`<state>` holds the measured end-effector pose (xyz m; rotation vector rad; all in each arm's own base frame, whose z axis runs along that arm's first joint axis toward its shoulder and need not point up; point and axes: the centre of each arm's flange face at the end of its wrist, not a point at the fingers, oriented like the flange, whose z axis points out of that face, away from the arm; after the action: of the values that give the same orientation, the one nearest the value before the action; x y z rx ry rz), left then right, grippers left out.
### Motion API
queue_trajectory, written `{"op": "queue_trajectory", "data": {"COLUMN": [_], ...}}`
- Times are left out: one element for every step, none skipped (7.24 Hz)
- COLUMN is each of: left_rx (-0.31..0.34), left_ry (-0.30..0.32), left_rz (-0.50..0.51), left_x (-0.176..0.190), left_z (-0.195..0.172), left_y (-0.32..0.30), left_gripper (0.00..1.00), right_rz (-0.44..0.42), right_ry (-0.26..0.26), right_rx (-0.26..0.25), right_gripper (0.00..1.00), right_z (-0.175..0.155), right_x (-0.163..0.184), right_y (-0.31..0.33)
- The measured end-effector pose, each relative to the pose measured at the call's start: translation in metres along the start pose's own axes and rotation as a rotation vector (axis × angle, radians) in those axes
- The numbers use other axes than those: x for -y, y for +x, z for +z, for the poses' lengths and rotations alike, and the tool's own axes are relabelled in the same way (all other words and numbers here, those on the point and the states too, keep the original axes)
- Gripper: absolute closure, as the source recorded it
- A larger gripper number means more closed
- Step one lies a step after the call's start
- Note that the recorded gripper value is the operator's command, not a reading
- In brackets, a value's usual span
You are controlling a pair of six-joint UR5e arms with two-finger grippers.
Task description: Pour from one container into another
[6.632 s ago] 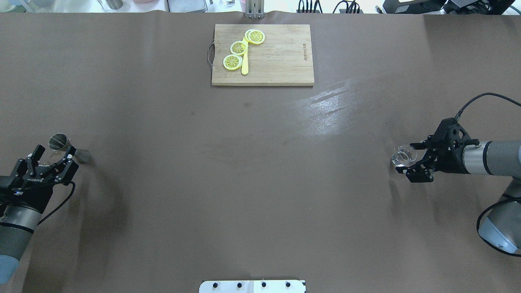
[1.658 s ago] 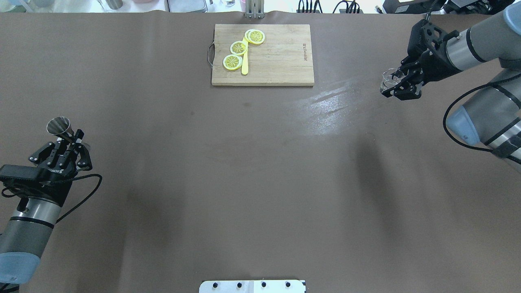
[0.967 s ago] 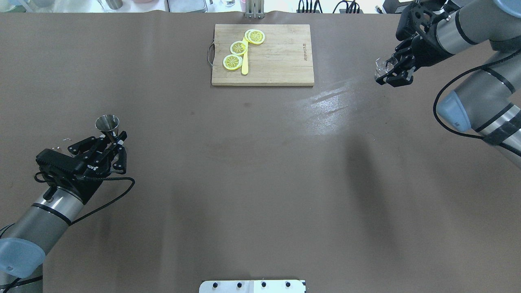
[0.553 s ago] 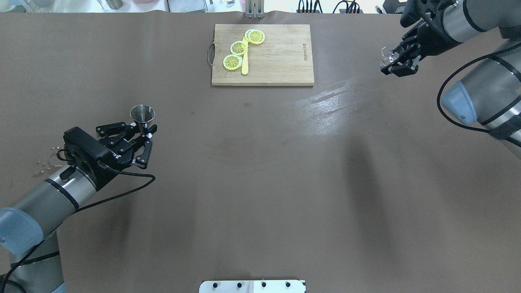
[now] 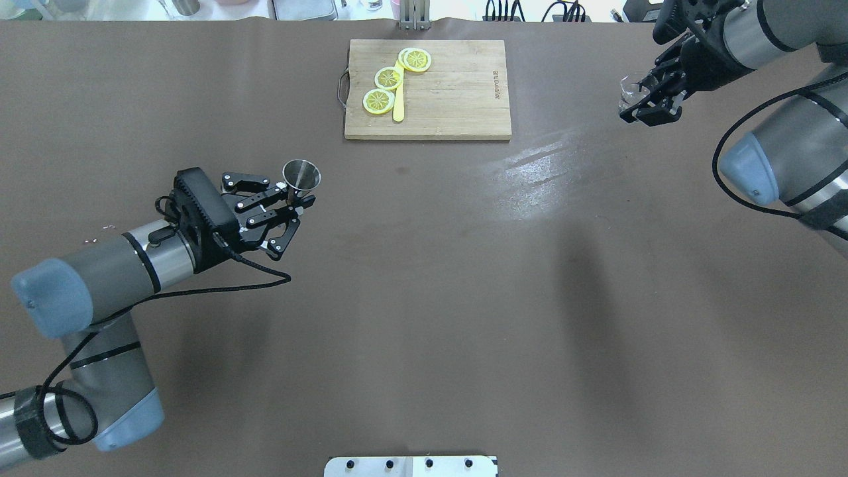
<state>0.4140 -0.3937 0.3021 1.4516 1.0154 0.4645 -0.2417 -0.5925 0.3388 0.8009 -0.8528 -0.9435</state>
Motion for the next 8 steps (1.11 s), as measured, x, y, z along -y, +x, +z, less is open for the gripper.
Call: {"op": "queue_trajectory", "data": {"left_rx": [-0.066, -0.133, -0.178, -0.214, -0.257, -0.299, -0.334, -0.364], "left_ry": [-0.018, -0.038, -0.049, -0.055, -0.062, -0.064, -0.056, -0.036], "left_rz": [0.03, 0.048, 0.057, 0.064, 0.08, 0.107, 0.126, 0.141], "left_x": [0.007, 0.014, 0.022, 0.027, 0.032, 0.035, 0.04, 0.046], "left_z": [0.03, 0.061, 0.086, 0.106, 0.126, 0.146, 0.167, 0.186], "left_y": [-0.008, -0.015, -0.018, -0.017, -0.013, -0.007, -0.002, 0.005], "left_gripper": [1.0, 1.0, 1.0, 1.0, 1.0, 1.0, 1.0, 1.0], "right_rz": [-0.019, -0.042, -0.07, -0.102, -0.13, -0.157, -0.176, -0.189], "right_ry": [0.011, 0.022, 0.028, 0.036, 0.045, 0.052, 0.052, 0.044], "right_rx": [0.008, 0.021, 0.046, 0.074, 0.104, 0.138, 0.166, 0.194], "right_gripper": [1.0, 1.0, 1.0, 1.0, 1.0, 1.0, 1.0, 1.0], "right_z": [0.001, 0.001, 0.005, 0.007, 0.009, 0.012, 0.018, 0.029], "right_x": [0.015, 0.035, 0.059, 0.079, 0.09, 0.095, 0.096, 0.094], "right_y": [-0.008, -0.02, -0.043, -0.07, -0.092, -0.11, -0.125, -0.14]}}
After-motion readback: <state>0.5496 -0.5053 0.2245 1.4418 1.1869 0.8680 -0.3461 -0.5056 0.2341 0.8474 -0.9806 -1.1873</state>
